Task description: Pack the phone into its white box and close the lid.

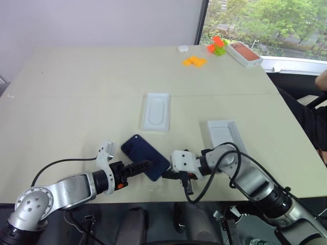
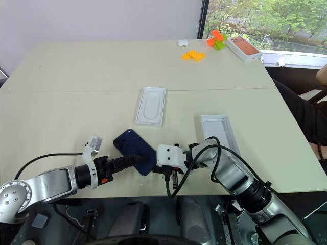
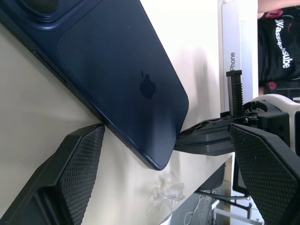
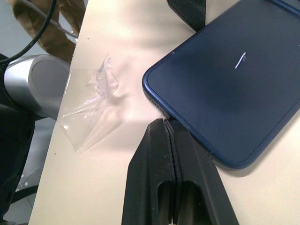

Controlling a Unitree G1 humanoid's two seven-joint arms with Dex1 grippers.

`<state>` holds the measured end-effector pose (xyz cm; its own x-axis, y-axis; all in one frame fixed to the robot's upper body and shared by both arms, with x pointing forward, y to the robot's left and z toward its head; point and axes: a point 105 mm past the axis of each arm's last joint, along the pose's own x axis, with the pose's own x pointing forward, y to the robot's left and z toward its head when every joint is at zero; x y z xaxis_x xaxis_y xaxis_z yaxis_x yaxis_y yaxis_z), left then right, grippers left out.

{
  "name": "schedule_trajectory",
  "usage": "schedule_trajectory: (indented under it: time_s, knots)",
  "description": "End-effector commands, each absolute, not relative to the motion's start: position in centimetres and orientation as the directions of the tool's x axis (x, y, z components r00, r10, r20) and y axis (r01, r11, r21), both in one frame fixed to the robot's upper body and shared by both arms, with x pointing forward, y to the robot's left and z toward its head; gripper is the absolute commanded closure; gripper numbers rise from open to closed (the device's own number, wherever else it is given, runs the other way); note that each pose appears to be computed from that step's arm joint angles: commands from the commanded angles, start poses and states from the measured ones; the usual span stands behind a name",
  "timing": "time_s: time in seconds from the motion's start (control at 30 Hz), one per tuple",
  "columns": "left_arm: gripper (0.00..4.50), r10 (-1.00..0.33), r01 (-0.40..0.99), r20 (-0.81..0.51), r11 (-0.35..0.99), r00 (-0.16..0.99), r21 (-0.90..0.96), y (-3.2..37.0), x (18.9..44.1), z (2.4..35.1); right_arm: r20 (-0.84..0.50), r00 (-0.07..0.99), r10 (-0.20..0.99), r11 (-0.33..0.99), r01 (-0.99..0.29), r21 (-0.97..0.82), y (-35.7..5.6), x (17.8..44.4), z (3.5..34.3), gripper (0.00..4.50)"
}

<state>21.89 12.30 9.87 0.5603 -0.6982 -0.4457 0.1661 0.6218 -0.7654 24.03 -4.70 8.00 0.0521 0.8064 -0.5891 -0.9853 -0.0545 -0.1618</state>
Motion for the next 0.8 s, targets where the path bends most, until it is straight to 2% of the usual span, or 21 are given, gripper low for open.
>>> schedule_trajectory:
  time_s: [0.03,0.2,0.37,0.5,0.8]
  knots:
    - [0.03,-0.655,0.117,-0.485,0.656,0.58,-0.746,13.3,22.1,9.2,-0.572,0.084,0.816,-0.057,-0.973,-0.224,-5.6,24.2,10.1,4.5]
    - [0.03,-0.63,0.083,-0.486,0.658,0.606,-0.749,13.6,21.9,9.1,-0.567,0.212,0.796,0.03,-0.949,-0.314,-7.6,26.3,12.0,4.5]
    - [0.03,-0.608,0.039,-0.49,0.65,0.624,-0.759,13.7,21.5,8.8,-0.55,0.318,0.773,0.105,-0.918,-0.383,-7.4,28.7,11.8,4.5]
    - [0.03,-0.593,0.013,-0.495,0.649,0.635,-0.761,13.8,21.7,8.6,-0.565,0.296,0.77,0.074,-0.921,-0.382,-5.9,28.8,10.0,4.5]
    - [0.03,-0.563,-0.028,-0.49,0.637,0.666,-0.77,14.3,22.2,8.5,-0.578,0.125,0.806,-0.049,-0.96,-0.277,-4.2,25.9,9.2,4.5]
